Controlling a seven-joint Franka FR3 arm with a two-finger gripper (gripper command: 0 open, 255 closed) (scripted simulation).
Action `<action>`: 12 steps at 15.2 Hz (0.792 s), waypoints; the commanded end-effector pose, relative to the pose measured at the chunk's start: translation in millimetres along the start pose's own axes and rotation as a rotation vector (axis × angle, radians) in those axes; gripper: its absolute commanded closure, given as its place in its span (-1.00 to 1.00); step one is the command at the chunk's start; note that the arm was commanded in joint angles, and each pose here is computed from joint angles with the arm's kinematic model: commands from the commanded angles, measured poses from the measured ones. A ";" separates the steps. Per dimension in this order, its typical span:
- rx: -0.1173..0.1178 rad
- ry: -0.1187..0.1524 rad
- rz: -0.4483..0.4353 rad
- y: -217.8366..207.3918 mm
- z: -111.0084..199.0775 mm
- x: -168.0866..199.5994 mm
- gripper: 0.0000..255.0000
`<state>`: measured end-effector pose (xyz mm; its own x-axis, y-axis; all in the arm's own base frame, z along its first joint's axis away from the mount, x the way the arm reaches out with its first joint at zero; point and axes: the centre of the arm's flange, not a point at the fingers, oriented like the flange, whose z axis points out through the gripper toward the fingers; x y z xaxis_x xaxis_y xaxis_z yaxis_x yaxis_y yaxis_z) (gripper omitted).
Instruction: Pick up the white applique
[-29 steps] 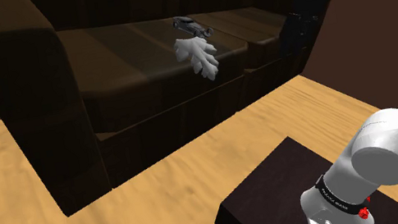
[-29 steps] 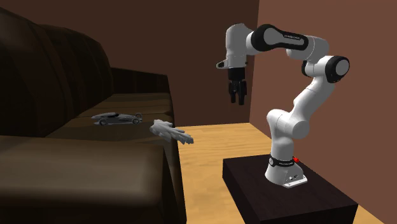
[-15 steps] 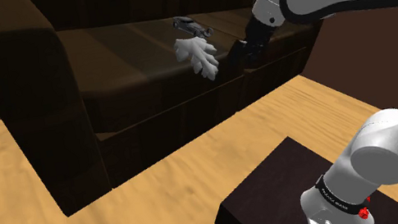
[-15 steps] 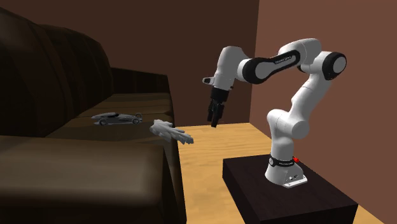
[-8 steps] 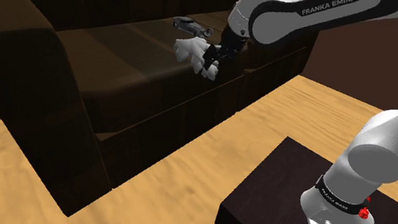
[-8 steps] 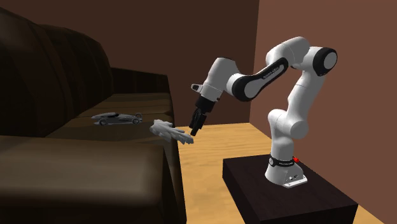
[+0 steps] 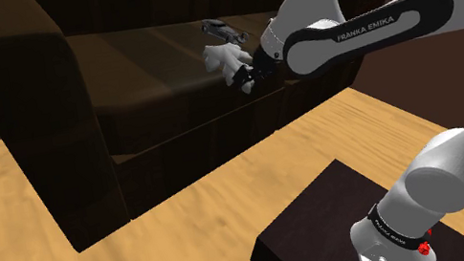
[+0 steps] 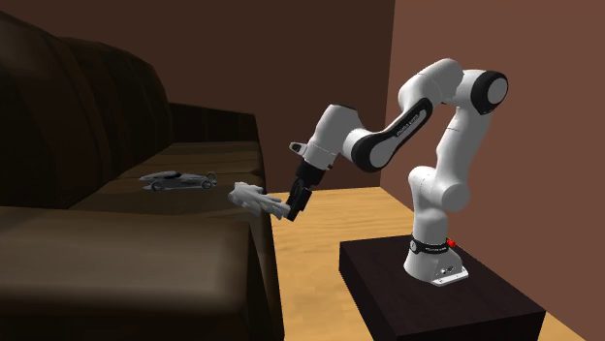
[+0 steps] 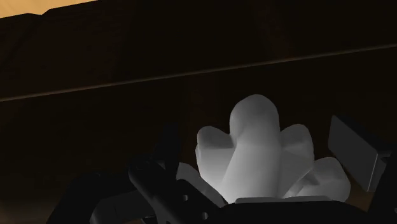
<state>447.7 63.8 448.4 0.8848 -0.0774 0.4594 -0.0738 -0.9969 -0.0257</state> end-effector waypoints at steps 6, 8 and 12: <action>0.000 0.001 0.000 -0.9 4.5 -1.6 1.00; 0.000 0.001 0.000 -0.9 4.5 -1.6 1.00; 0.000 0.001 0.000 -0.6 -1.1 0.3 1.00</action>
<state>447.7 64.6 446.5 0.8848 -0.0771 0.4595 -0.0736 -0.9970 -0.0257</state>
